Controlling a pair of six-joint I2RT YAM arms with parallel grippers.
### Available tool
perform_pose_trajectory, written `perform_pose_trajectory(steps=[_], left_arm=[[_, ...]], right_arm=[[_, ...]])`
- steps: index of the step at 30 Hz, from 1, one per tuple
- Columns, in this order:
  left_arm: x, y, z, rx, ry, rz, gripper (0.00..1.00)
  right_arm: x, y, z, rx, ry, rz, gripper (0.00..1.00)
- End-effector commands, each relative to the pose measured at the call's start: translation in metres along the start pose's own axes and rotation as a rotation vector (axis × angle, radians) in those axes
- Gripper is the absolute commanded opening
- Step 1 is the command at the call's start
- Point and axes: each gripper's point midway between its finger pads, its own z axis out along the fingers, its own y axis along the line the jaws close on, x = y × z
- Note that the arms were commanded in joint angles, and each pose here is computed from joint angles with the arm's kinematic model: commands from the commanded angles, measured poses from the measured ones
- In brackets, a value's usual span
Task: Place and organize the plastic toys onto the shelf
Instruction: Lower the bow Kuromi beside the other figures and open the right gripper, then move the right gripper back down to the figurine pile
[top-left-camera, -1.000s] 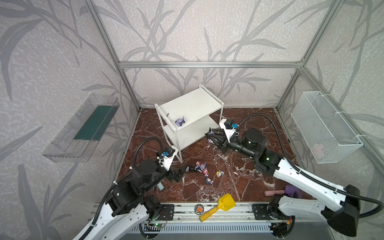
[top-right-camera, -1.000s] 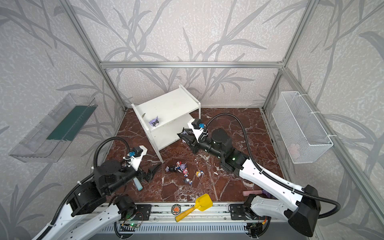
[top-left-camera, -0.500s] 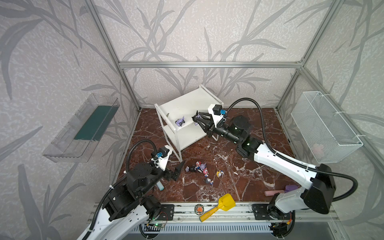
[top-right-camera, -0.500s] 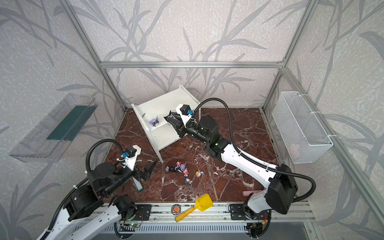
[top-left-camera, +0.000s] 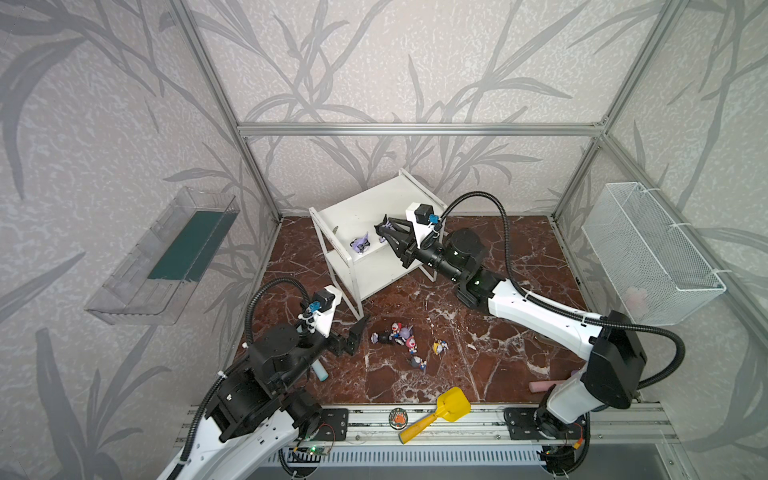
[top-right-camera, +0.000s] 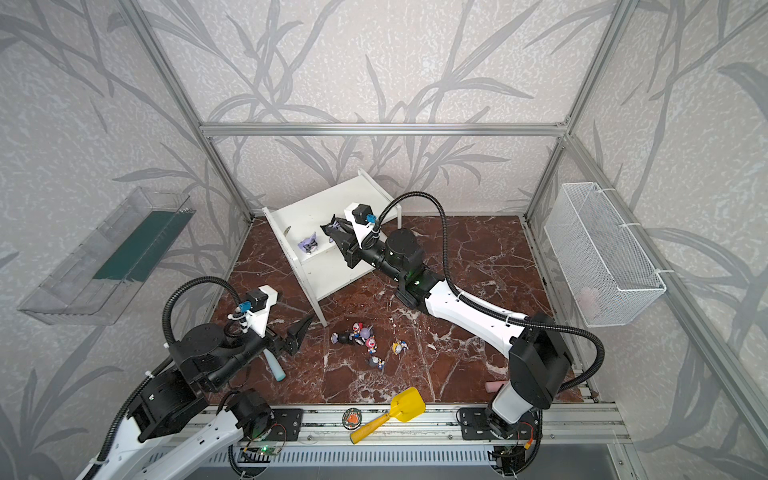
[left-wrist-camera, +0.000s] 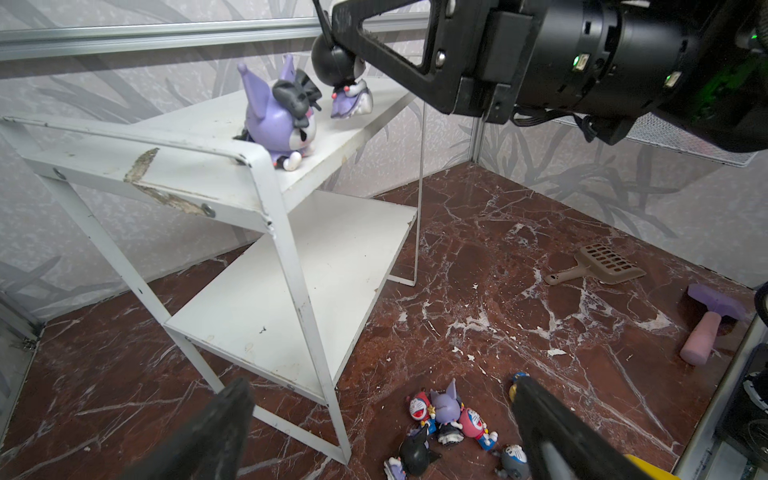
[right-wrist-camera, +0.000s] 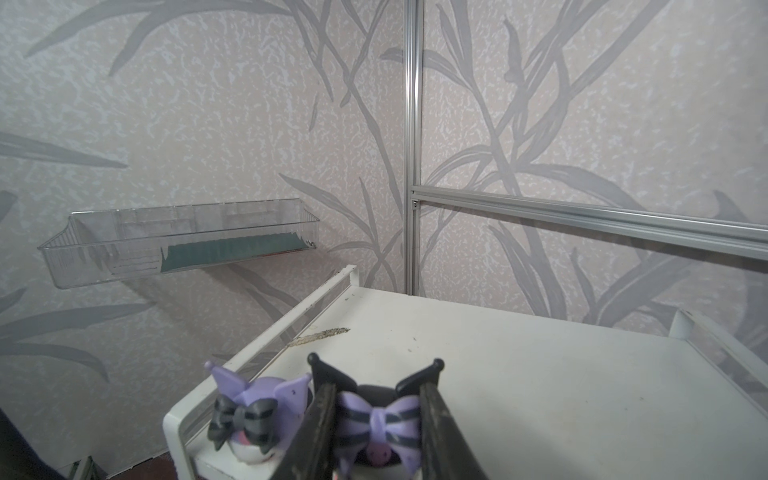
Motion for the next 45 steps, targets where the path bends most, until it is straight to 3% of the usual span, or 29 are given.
perform_pose_trajectory(steps=[1, 17, 24, 34, 37, 45], left_arm=[[-0.021, -0.004, -0.001, 0.023, -0.058, 0.007, 0.99], [-0.014, -0.002, 0.000, 0.020, -0.062, -0.001, 0.99], [-0.012, -0.002, 0.000, 0.023, -0.059, -0.003, 0.99], [-0.011, -0.001, 0.000, 0.025, -0.061, -0.009, 0.99], [-0.010, -0.001, 0.000, 0.025, -0.057, -0.011, 0.99], [-0.009, -0.004, 0.002, 0.040, -0.051, -0.011, 0.99]], right_arm=[[-0.028, -0.005, 0.003, 0.027, -0.104, 0.005, 0.28], [-0.011, 0.004, 0.011, 0.044, -0.135, 0.006, 0.30], [-0.005, 0.010, 0.011, 0.065, -0.134, -0.009, 0.38], [-0.006, 0.012, 0.006, 0.082, -0.138, -0.022, 0.43], [-0.015, 0.012, 0.000, 0.083, -0.150, -0.030, 0.49], [-0.045, 0.013, -0.044, 0.111, -0.157, -0.067, 0.78]])
